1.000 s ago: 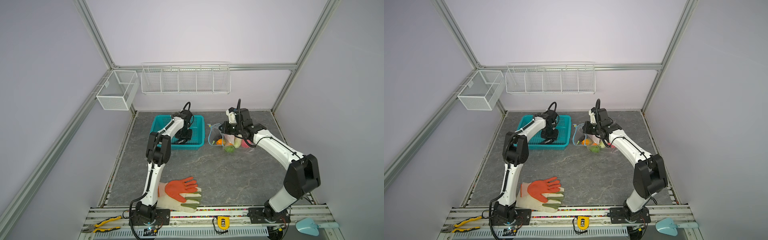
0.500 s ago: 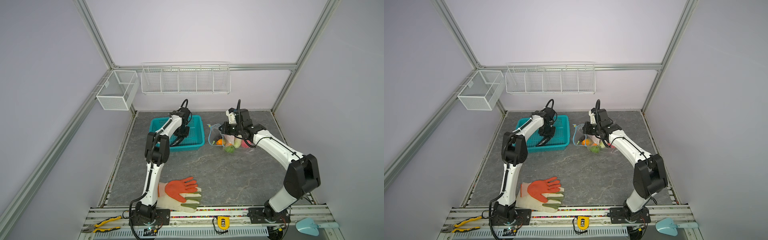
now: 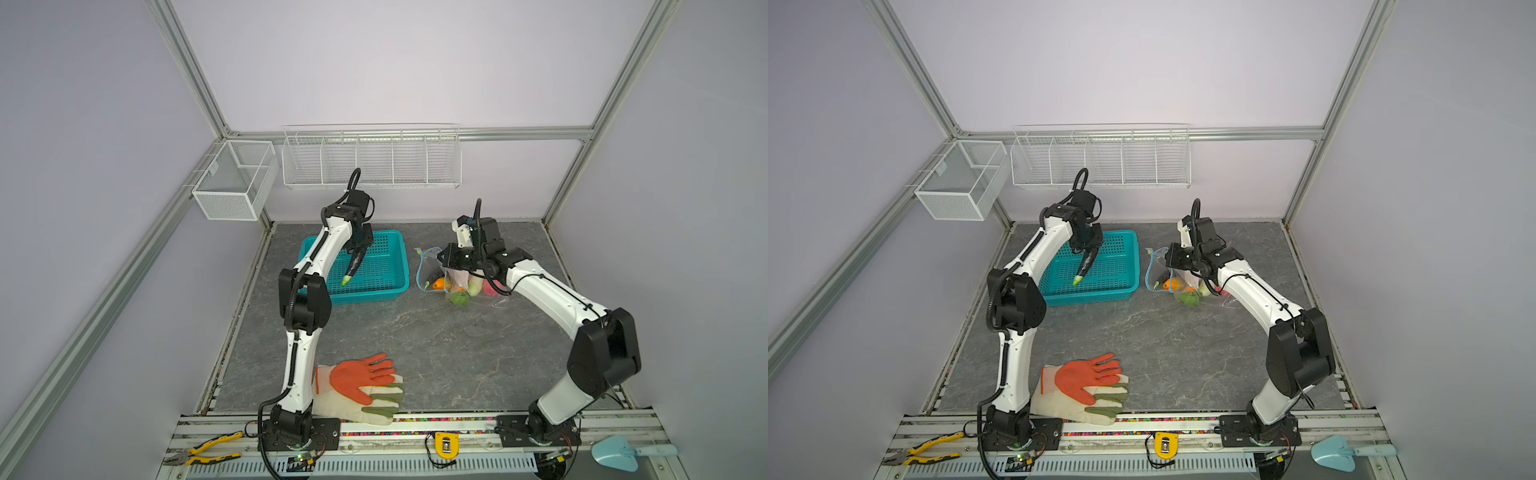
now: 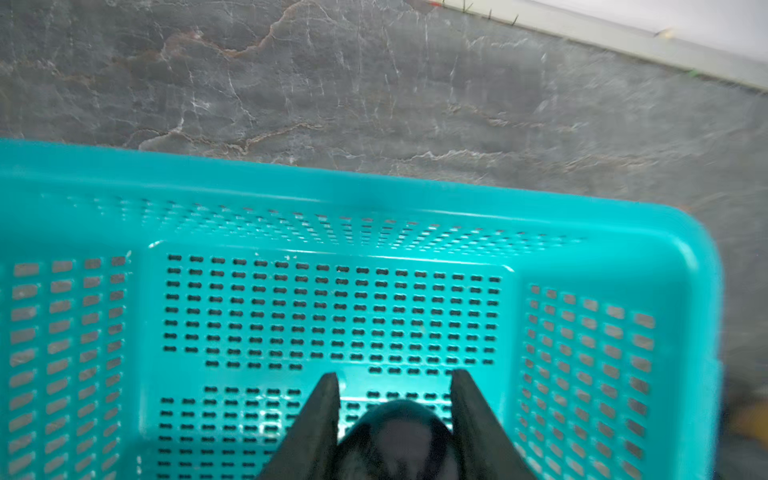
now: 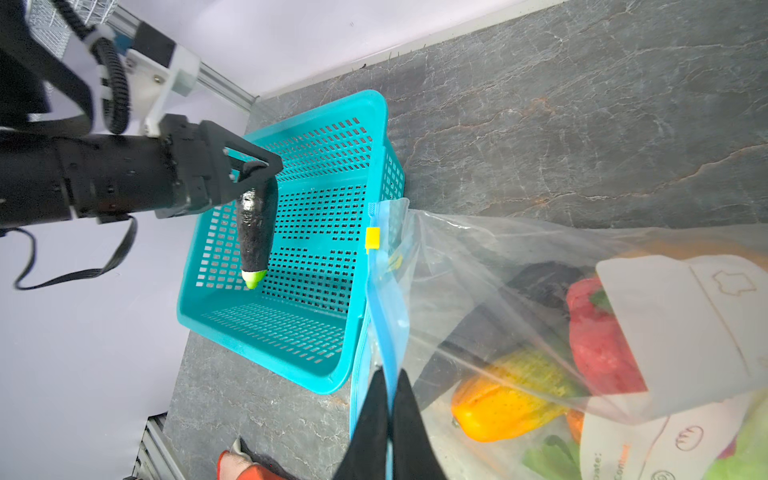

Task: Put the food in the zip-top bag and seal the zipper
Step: 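Lift the eggplant with the left gripper and carry it over the bag mouth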

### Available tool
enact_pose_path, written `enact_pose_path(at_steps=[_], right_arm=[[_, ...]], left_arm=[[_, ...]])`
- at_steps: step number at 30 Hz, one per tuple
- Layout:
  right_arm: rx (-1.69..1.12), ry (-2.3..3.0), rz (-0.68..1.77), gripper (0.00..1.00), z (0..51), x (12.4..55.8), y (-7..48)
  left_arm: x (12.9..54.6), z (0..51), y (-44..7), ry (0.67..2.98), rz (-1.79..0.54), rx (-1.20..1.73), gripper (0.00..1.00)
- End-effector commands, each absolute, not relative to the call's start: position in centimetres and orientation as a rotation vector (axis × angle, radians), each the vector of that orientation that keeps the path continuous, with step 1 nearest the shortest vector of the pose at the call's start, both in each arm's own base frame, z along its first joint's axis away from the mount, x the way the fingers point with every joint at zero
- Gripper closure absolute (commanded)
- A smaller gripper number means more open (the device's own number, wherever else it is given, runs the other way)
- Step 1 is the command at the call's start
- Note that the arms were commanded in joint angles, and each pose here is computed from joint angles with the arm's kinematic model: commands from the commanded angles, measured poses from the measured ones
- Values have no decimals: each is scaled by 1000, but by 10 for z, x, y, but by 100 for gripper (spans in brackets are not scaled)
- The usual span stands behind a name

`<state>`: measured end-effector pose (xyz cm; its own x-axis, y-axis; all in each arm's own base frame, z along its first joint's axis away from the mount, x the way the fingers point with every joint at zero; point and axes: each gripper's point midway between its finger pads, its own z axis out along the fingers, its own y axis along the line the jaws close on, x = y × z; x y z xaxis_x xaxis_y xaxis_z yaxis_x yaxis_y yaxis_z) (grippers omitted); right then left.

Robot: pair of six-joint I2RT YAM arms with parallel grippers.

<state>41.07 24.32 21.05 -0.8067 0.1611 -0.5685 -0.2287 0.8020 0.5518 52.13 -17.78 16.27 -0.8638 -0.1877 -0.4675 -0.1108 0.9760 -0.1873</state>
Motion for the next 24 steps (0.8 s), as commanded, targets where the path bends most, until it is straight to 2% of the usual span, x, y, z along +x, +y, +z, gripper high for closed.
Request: enact_pose_path(at_steps=[1,7,13,21,24], right_arm=[[-42,2332,863,93,225,413,246],[-27,2331,843,93,231,413,242],[-2,2330,851,93,238,413,245],[37,2315,877,93,246,414,246],[51,2321,915,93,243,416,250]], left_arm=[[528,235,-195,2384,-488,-389,86],[522,296,-219,2066,-832,-498,87],[499,341,-247,1765,-1068,-557,90],[482,320,-284,1713,-1470,-687,95],[475,314,-289,1716,-1551,-714,95]])
